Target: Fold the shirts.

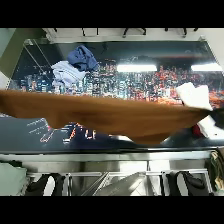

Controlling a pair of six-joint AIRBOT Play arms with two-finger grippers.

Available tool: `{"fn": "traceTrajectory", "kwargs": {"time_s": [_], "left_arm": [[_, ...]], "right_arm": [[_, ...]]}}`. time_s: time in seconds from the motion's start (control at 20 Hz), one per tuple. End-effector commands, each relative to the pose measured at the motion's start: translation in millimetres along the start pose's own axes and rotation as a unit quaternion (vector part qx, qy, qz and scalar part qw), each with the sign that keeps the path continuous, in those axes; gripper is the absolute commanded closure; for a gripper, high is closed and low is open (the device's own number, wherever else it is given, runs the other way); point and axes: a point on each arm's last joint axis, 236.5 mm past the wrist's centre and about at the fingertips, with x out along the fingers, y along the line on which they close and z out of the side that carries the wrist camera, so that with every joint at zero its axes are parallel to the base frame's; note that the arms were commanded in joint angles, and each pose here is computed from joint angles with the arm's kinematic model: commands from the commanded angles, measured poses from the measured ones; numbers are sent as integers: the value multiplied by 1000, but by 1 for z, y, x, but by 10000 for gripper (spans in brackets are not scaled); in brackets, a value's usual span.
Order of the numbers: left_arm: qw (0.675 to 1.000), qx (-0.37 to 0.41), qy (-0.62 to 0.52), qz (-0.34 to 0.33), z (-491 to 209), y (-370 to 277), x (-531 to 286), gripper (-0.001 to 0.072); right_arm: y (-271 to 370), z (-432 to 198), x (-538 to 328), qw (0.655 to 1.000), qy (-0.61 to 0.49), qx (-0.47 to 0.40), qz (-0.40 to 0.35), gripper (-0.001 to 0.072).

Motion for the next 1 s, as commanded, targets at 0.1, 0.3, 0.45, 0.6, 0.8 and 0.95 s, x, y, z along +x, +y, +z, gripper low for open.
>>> {"fn": "traceTrajectory", "kwargs": {"time_s": [0.1, 0.3, 0.45, 0.6, 0.8, 0.95], "left_arm": [[984, 55, -160, 64, 93, -12, -122, 695], [979, 66, -189, 30, 100, -28, -141, 696], [991, 56, -118, 15, 76, -19, -107, 696], [997, 51, 55, 13, 1, -2, -10, 696], [979, 67, 194, -14, -92, -7, 121, 695], [961, 98, 259, -21, -131, -7, 205, 696]], "right_arm": [[35, 92, -93, 987, -131, -87, -26, 677], [36, 109, -140, 975, -177, -113, -80, 677], [27, 107, -135, 977, -164, -105, -90, 677], [-6, 102, -95, 988, -101, -62, -104, 677], [-58, 76, 11, 996, 24, 37, -83, 677], [-88, 60, 117, 994, 70, 63, -59, 677]]}}
